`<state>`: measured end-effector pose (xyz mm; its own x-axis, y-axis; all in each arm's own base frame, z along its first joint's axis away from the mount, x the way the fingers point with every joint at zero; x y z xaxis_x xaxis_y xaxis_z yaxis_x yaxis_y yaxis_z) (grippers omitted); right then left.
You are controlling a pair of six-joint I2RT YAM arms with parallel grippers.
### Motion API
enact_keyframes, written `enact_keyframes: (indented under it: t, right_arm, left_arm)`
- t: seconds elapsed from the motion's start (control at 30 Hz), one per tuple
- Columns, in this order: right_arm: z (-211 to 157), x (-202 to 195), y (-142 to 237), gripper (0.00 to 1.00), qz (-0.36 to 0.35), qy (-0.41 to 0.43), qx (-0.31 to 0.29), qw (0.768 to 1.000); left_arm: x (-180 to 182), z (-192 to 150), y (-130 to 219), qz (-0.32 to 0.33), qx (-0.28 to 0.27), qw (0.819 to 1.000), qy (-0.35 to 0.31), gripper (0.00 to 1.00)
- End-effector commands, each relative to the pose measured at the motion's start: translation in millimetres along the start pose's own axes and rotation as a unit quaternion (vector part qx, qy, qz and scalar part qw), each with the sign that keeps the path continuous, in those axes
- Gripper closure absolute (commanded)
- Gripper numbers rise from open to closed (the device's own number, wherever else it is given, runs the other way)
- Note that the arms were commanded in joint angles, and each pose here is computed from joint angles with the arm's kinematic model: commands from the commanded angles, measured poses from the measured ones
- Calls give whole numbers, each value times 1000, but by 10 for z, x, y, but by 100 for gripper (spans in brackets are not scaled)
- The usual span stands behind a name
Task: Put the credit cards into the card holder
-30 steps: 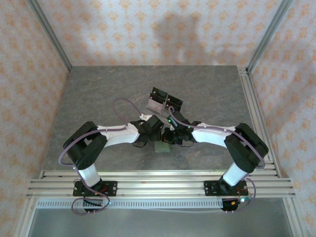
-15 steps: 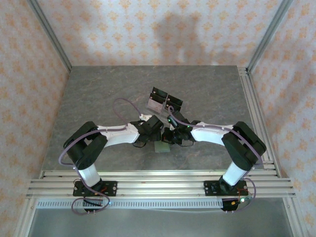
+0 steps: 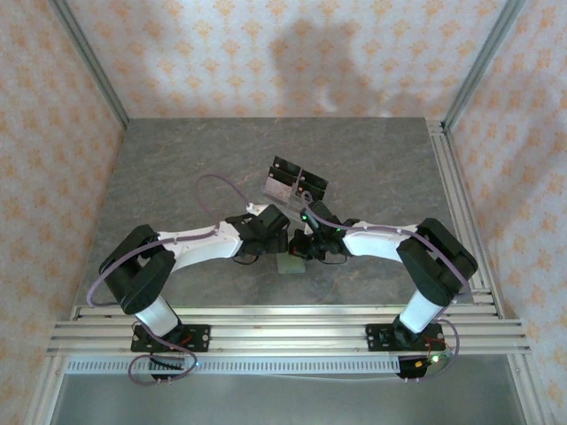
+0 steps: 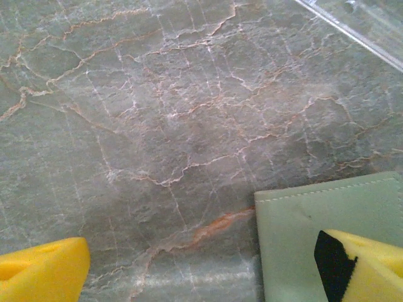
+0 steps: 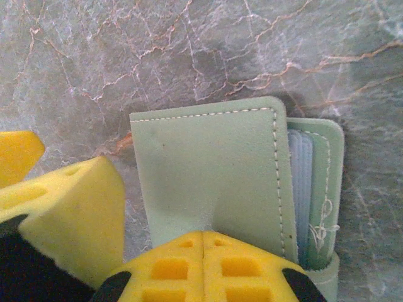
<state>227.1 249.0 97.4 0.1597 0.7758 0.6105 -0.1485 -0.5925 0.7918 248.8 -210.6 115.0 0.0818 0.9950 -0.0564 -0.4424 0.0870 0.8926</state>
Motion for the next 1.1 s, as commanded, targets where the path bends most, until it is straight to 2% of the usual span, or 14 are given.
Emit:
enact_keyframes:
  t: [0.0,0.67,1.07]
  right_arm:
    - [-95,-271,-117,100,-58,-21,9,998]
    - [-60,-190,98,100,-47,-21,-8,999]
    - [58,191,418,100,1,1,-42,999]
  left_arm:
    - [-32,-7,21,-34,4,999,-5,6]
    - [95,-337,-302,-8,65,998,-20,10]
    - [95,-381,-347,-5,69,997,-20,10]
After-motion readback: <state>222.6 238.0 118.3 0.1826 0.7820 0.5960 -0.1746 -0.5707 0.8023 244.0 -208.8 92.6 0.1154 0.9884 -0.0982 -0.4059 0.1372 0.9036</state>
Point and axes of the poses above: each hand's point on the last joint's axis, 136 mm out from that joint toward the fingers, its own y axis back along the fingers, its own x axis along the line the jaws close on, z = x × y, the point moved 8 cm from there along y, back along the fingers, and after that the axes turned 10 degrees about -y, right-handed, at the moved point
